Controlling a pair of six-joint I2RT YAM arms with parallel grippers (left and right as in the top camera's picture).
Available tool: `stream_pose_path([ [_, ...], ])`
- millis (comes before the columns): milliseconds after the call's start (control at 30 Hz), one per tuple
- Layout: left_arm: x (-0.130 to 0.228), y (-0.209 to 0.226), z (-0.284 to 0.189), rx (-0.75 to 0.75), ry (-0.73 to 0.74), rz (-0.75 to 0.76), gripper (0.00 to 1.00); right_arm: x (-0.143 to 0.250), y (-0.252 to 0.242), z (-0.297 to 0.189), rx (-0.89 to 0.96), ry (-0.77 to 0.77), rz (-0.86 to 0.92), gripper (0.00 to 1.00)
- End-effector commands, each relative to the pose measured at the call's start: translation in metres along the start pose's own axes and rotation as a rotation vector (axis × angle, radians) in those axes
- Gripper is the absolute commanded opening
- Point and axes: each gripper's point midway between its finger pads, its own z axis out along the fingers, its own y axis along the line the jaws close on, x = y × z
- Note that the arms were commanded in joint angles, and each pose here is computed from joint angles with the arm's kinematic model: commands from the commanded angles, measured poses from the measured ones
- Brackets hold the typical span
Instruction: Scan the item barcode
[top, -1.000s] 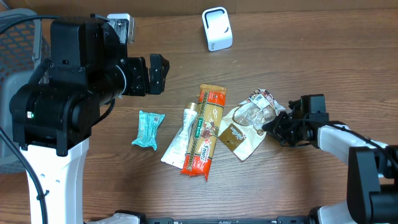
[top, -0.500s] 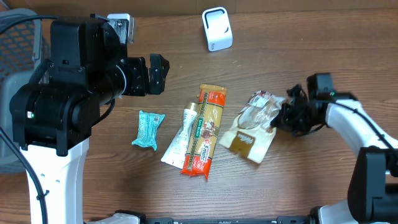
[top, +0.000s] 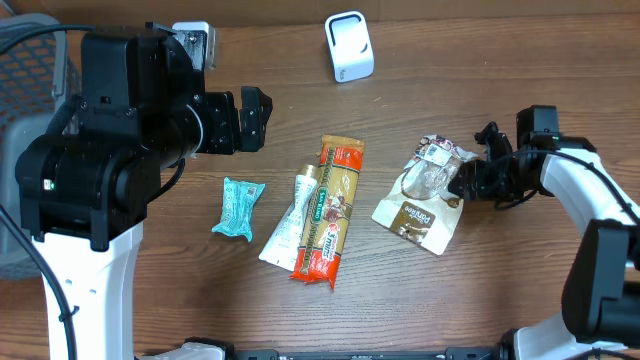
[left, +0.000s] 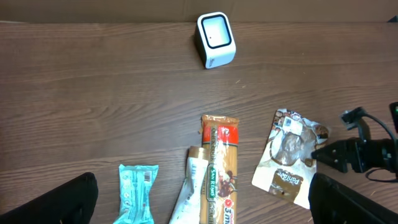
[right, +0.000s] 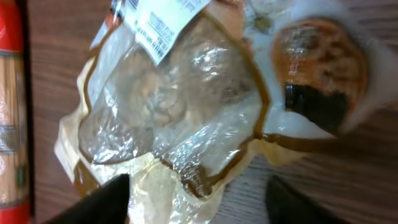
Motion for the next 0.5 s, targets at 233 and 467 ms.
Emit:
stream_pose_path([
  [233, -0.002, -0.002, -0.001, 0.008, -0.007, 0.023, 1.00, 0.026, 0.025, 0.020, -0.210, 0.096, 0.128, 0.99],
  [467, -0.002, -0.002, -0.001, 0.009, -0.007, 0.024, 1.00, 0.049, 0.033, 0.038, -0.343, 0.077, 0.164, 0.99],
])
